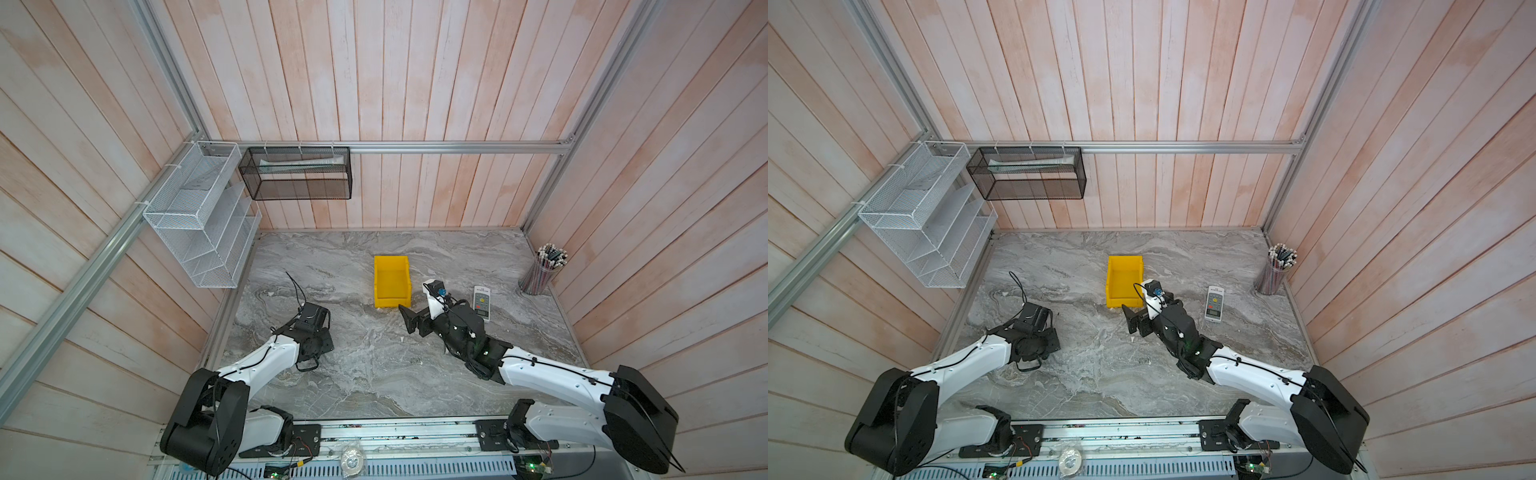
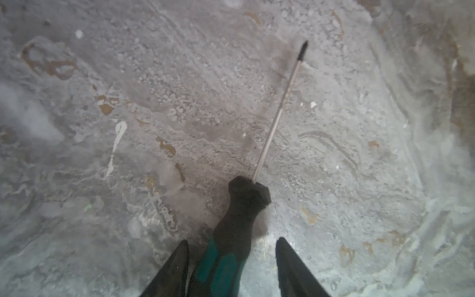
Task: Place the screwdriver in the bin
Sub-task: 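Close the left gripper on the green screwdriver handle while the right gripper withdraws, then lift the screwdriver with the left gripper and carry it over the yellow bin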
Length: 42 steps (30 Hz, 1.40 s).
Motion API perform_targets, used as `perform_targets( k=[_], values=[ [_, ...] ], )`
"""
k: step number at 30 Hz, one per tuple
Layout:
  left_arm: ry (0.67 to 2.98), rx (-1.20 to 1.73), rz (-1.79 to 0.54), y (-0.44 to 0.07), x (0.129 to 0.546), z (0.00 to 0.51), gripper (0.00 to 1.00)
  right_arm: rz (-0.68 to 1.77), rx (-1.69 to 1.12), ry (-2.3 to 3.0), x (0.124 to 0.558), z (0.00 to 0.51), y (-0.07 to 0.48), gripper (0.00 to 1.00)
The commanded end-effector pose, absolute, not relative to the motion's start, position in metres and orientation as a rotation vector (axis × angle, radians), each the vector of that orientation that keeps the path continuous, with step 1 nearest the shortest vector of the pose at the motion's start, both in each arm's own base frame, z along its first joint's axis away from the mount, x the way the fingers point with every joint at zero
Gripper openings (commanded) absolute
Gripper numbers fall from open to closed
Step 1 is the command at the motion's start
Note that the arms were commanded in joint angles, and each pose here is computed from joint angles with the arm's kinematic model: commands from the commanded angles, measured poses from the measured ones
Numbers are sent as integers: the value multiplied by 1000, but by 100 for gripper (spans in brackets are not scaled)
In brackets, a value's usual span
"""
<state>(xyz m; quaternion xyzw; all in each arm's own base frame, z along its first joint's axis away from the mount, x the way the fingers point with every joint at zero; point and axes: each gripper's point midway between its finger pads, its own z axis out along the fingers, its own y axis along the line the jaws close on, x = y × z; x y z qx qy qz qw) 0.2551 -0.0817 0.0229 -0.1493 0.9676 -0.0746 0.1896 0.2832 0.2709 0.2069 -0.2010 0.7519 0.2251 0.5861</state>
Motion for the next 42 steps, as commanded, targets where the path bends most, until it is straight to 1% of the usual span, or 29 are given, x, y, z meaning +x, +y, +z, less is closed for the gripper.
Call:
perform_targets(
  k=[1, 3, 4, 5, 8, 10, 12, 22, 31, 34, 37, 42],
  values=[
    [2741, -375, -250, -88, 252, 19, 43, 513, -444, 1726, 284, 213, 268, 98],
    [2737, -367, -248, -88, 255, 20, 32, 507, -445, 1726, 284, 212, 268, 98],
    [2737, -359, -248, -89, 256, 21, 24, 504, -441, 1727, 285, 212, 267, 98],
    [2736, -352, -252, -90, 257, 22, 20, 498, -439, 1726, 285, 212, 266, 98],
    [2732, -340, -260, -91, 259, 25, 13, 490, -436, 1730, 287, 210, 266, 99],
    [2723, -336, -270, -92, 259, 27, 12, 487, -437, 1739, 287, 207, 267, 99],
    [2714, -328, -293, -94, 259, 30, 0, 484, -437, 1742, 288, 206, 267, 98],
    [2657, -261, -338, -102, 273, 64, 0, 472, -420, 1738, 288, 207, 263, 99],
    [2502, -129, -391, -118, 304, 137, 0, 500, -373, 1676, 282, 221, 251, 99],
    [2449, -32, -370, -132, 318, 162, 0, 504, -368, 1645, 277, 229, 246, 99],
    [2394, 75, -302, -151, 333, 184, 0, 500, -350, 1630, 276, 236, 238, 99],
    [2294, 249, -334, -197, 357, 212, 0, 529, -268, 1615, 274, 249, 219, 99]
  ],
)
